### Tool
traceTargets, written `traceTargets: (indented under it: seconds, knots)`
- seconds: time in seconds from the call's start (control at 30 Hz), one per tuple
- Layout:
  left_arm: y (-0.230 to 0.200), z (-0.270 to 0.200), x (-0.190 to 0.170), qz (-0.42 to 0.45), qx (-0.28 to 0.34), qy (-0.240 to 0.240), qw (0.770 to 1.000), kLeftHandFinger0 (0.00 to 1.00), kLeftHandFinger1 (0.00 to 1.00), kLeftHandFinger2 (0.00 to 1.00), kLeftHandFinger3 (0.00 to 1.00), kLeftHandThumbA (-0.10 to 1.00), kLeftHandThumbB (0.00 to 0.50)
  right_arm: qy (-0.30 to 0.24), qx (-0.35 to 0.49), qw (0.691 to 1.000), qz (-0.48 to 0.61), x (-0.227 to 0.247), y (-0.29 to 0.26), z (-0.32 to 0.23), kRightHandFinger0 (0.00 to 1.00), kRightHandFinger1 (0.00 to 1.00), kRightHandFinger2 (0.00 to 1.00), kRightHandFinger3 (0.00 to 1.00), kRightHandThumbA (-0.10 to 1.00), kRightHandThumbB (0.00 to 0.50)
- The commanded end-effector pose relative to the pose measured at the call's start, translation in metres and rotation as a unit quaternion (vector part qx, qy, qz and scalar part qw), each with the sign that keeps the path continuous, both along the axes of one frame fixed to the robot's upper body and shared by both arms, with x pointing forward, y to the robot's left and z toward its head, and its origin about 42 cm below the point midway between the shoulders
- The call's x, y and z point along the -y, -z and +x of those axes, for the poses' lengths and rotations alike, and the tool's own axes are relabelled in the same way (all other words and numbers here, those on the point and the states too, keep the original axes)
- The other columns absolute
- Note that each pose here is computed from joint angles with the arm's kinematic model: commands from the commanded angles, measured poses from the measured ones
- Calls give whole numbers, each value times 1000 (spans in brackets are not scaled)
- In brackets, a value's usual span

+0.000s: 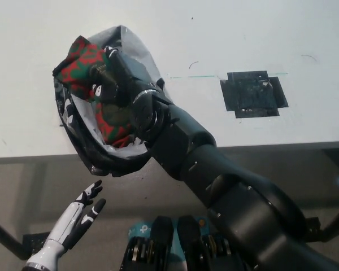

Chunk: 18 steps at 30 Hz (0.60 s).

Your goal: The robot uses its right hand to pick up a bag of coffee beans and puts it in the black plastic bag, then the robot grabs the top of the bag and lifts it.

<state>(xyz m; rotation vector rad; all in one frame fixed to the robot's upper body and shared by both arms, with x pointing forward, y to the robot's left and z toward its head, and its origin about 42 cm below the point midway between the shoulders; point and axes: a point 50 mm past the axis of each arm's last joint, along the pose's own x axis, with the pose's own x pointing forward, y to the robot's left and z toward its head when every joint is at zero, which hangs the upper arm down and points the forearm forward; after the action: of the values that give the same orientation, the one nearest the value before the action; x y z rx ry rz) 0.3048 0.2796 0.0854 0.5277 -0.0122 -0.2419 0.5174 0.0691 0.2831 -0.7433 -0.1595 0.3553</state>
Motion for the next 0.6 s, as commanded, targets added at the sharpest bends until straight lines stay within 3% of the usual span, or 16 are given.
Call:
traceTargets:
  seconds: [0.0, 0.03, 0.07, 0.13, 0.23, 0.27, 0.3, 0.33, 0.43, 0.57]
  knots:
    - [-15, 7, -4, 11, 21, 14, 1000, 1000, 1000, 1000, 1000, 1000, 279, -15, 17, 1000, -12, -16, -37, 2, 552, 789, 978, 1000, 290, 109]
    - [-15, 7, -4, 10, 21, 14, 1000, 1000, 1000, 1000, 1000, 1000, 279, -15, 14, 1000, -16, -15, -38, 3, 705, 890, 1000, 1000, 404, 133]
    - [-15, 7, -4, 10, 22, 14, 1000, 1000, 1000, 1000, 1000, 1000, 279, -16, 11, 1000, -25, -13, -39, 4, 775, 977, 1000, 1000, 463, 146]
    - [-15, 8, -5, 10, 23, 14, 1000, 1000, 1000, 1000, 1000, 1000, 279, -14, 2, 999, -31, -12, -41, 6, 997, 1000, 1000, 1000, 617, 179]
    - [-15, 8, -5, 9, 24, 13, 1000, 1000, 1000, 1000, 1000, 1000, 278, -3, -2, 999, -35, -9, -45, 8, 1000, 1000, 1000, 1000, 744, 246]
    - [-15, 8, -5, 10, 25, 13, 1000, 1000, 1000, 1000, 1000, 1000, 276, -1, -1, 999, -42, -8, -46, 9, 1000, 1000, 1000, 1000, 815, 293]
    - [-15, 8, -5, 9, 24, 13, 1000, 1000, 1000, 1000, 1000, 1000, 265, -4, -1, 999, -49, -4, -47, 11, 1000, 1000, 1000, 1000, 934, 417]
    - [-15, 7, -5, 7, 24, 13, 1000, 1000, 1000, 1000, 1000, 1000, 264, -5, -1, 999, -53, -1, -47, 13, 1000, 1000, 1000, 1000, 978, 451]
    - [-15, 8, -5, 10, 26, 13, 1000, 1000, 1000, 1000, 1000, 1000, 266, 0, 5, 999, -50, 4, -52, 16, 1000, 1000, 1000, 1000, 1000, 490]
    - [-14, 8, -4, 11, 24, 13, 1000, 1000, 1000, 1000, 1000, 1000, 262, 7, 20, 999, -33, 11, -60, 20, 1000, 1000, 1000, 1000, 1000, 500]
